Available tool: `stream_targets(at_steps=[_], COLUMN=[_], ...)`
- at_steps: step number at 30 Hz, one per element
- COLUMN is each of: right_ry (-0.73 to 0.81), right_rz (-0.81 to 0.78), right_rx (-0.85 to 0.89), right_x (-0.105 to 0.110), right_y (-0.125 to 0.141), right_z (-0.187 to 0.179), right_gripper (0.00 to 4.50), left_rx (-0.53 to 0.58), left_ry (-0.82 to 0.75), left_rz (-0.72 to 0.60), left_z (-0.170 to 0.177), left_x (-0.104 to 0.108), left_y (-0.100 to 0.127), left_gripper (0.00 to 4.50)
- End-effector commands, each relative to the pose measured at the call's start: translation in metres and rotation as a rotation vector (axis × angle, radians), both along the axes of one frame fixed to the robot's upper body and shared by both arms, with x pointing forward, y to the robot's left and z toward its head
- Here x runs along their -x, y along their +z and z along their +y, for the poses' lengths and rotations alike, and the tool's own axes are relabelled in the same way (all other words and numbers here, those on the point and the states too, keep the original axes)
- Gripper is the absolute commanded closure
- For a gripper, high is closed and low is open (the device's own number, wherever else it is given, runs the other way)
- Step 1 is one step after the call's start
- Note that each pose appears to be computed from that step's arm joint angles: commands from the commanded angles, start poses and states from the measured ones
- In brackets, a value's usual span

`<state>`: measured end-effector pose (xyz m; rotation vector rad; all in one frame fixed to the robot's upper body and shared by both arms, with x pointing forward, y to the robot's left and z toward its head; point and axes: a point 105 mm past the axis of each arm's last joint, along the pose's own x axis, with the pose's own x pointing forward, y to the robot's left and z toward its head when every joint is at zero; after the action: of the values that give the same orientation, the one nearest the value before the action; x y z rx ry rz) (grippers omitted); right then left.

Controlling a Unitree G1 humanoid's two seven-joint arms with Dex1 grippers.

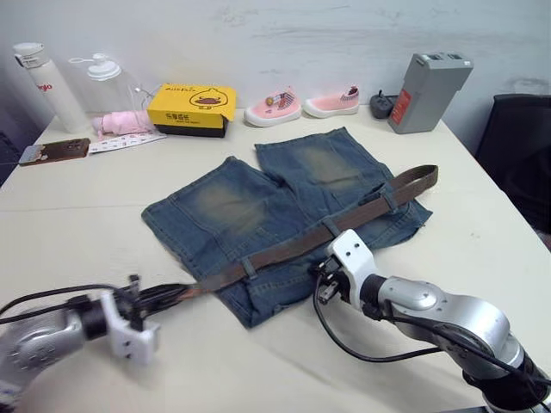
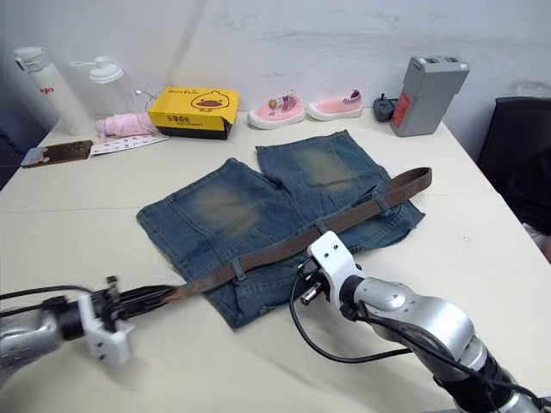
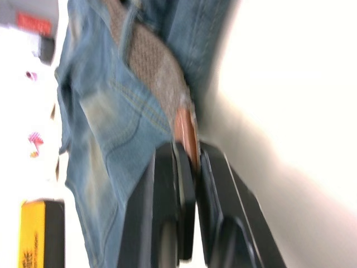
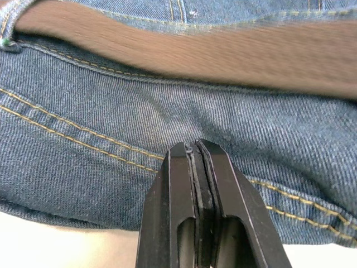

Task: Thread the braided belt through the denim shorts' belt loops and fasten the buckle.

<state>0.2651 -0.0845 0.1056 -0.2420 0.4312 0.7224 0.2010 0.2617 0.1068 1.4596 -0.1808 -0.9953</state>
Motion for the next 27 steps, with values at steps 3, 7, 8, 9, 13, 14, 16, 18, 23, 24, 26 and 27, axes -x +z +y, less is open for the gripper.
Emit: stream_targets(at_steps=[3,7,8,9,13,14,16,18,23,24,26,27], right_ry=[0.005,0.017,0.019,0.021,0.021,0.02,-0.001,-0.01,-0.013,-0.011,-0.012,-0.008], right_rz=[0.074,0.074,0.075,0.076,0.076,0.076,0.075,0.08,0.094,0.097,0.096,0.091], right_rx=[0.033,0.029,0.028,0.027,0.028,0.029,0.028,0.022,-0.027,-0.047,-0.074,-0.095], right_x=[0.002,0.001,0.001,0.001,-0.001,-0.002,-0.006,-0.007,-0.007,-0.007,-0.008,-0.008], right_y=[-0.018,-0.017,-0.017,-0.017,-0.018,-0.018,-0.017,-0.016,-0.009,-0.005,0.002,0.009], right_z=[0.001,0.004,0.005,0.005,0.005,0.005,0.002,0.0,0.0,0.001,-0.001,-0.003], right_gripper=[4.36,4.36,4.36,4.36,4.5,4.5,4.18,3.46,1.56,1.04,0.03,0.01], left_rx=[-0.206,-0.279,-0.283,-0.284,-0.193,-0.151,-0.054,0.009,0.166,0.232,0.34,0.382], left_ry=[0.167,0.292,0.294,0.3,0.258,0.217,0.078,-0.006,-0.163,-0.152,-0.135,-0.133], left_rz=[0.093,0.168,0.167,0.156,0.046,0.004,-0.087,-0.096,0.036,0.069,0.148,0.204], left_z=[0.1,0.136,0.137,0.139,0.125,0.114,0.078,0.052,-0.023,-0.04,-0.067,-0.081], left_x=[0.048,0.068,0.069,0.068,0.051,0.044,0.025,0.018,0.015,0.01,0.001,-0.003], left_y=[0.004,0.003,0.003,0.004,0.01,0.015,0.029,0.035,0.039,0.042,0.047,0.046], left_gripper=[4.5,4.5,4.5,4.5,3.62,3.17,2.44,1.61,0.19,0.19,0.19,0.19])
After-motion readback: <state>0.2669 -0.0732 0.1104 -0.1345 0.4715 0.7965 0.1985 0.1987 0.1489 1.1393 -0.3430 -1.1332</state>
